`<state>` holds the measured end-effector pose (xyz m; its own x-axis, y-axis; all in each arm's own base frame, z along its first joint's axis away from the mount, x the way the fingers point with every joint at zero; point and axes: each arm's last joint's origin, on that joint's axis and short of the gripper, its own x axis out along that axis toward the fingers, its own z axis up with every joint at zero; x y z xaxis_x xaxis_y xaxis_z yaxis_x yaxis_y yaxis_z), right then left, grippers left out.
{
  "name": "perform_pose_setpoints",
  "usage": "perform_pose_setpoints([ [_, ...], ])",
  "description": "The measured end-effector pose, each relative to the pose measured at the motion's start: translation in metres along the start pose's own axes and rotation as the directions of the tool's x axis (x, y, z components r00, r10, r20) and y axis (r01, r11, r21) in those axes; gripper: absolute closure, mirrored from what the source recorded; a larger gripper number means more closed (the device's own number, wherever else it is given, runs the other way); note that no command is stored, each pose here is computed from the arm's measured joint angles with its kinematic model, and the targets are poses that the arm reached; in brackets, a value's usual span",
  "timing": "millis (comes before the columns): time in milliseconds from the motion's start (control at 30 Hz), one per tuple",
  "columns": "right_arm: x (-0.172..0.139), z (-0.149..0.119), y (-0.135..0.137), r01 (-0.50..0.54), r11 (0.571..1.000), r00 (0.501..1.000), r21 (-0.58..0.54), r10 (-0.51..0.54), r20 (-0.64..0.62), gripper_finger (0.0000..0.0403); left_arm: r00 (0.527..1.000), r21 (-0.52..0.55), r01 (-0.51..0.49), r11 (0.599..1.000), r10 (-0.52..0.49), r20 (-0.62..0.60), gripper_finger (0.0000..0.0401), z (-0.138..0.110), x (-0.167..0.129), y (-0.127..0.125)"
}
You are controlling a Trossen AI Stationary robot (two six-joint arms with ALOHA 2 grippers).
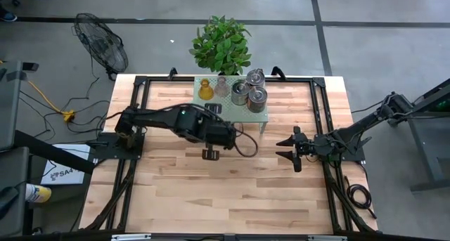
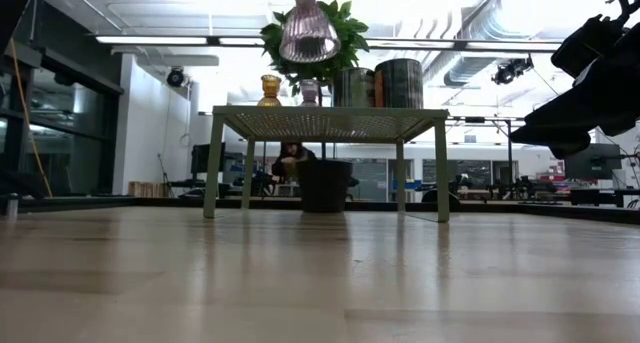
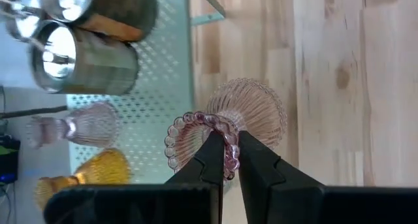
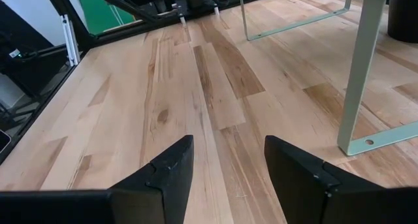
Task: Pick & Place candle stick holders
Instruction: Align the pink glass candle holder with the other glass candle holder on the shelf
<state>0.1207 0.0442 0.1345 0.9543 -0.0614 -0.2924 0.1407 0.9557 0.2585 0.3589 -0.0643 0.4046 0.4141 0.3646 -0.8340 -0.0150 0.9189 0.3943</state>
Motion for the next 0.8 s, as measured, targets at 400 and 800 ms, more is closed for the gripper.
perform_pose_setpoints([
  [400, 0.0, 0.0, 0.0, 0.0, 1.0, 1.0, 0.0, 0.0, 0.0, 0.022, 0.997, -0.084, -0.051, 0.995, 0.046, -0.065, 0.0384, -0.007, 0.023, 0.065],
  [800, 0.0, 0.0, 0.0, -0.001, 1.0, 1.0, 0.0, 0.001, 0.0, 0.022, 0.994, -0.134, 0.007, 0.991, -0.022, -0.106, 0.0384, -0.017, 0.041, 0.108],
])
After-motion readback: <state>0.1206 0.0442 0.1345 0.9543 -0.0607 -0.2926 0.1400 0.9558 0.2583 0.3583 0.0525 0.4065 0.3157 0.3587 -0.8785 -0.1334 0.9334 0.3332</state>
